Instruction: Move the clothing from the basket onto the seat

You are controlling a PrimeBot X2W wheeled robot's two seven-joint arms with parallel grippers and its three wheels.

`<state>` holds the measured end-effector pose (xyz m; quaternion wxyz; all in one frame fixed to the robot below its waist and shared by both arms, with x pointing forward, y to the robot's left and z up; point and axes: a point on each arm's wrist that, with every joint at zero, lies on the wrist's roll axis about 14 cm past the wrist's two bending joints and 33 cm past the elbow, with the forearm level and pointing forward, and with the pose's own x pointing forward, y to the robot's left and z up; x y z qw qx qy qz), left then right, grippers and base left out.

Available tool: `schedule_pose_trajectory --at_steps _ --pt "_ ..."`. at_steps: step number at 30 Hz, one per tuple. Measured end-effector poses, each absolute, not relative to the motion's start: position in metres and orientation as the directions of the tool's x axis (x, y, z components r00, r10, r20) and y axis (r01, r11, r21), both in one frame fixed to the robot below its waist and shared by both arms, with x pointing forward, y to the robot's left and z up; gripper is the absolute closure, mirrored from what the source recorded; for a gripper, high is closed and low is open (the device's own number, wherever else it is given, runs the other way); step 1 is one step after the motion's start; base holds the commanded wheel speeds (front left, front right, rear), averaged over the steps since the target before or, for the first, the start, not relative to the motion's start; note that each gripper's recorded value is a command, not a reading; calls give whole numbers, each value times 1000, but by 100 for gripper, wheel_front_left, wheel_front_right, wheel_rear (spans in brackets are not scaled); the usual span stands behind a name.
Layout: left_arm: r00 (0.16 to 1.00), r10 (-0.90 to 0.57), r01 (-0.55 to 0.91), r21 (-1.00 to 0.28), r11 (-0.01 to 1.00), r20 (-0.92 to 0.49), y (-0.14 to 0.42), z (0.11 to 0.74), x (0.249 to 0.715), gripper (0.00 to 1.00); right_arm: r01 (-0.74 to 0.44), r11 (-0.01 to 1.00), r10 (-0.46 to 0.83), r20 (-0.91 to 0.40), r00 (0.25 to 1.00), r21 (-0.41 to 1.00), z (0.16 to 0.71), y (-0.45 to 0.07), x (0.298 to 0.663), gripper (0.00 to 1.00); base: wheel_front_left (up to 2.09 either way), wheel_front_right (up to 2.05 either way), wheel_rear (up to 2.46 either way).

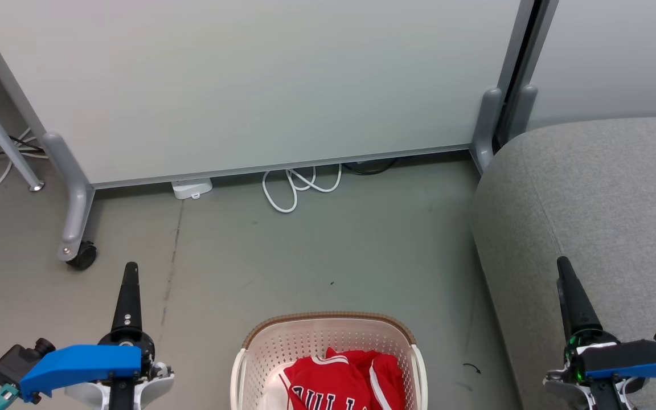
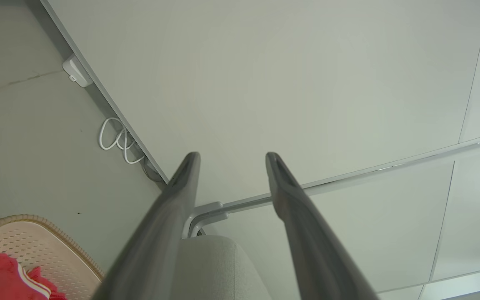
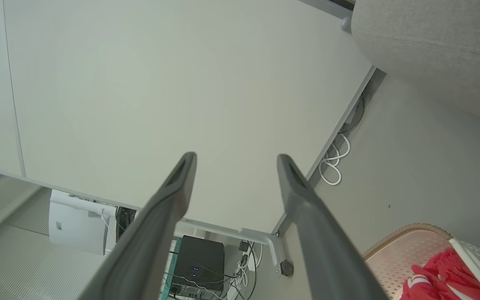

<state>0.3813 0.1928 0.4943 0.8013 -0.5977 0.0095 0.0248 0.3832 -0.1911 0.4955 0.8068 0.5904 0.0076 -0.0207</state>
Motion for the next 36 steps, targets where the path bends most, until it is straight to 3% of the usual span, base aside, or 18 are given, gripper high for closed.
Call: schedule_pose_trajectory --at_steps 1,2,3,21,36 --pt "999 29 -52 -953 298 -45 192 495 381 25 39 320 -21 -34 999 947 496 -190 383 0 0 0 0" --pt "999 29 -52 -948 313 -45 192 495 381 20 36 335 -20 -32 999 942 497 -189 384 0 0 0 0" --pt "999 30 -52 -943 328 -44 191 495 382 0 34 352 -20 -28 999 935 498 -189 384 0 0 0 0" --pt "998 -6 -43 -713 700 -67 169 494 383 0 -13 610 9 10 1000 792 506 -176 387 0 0 0 0" --pt "997 -35 -6 -517 856 -69 155 489 383 0 -47 771 39 26 999 635 506 -167 387 0 0 0 0"
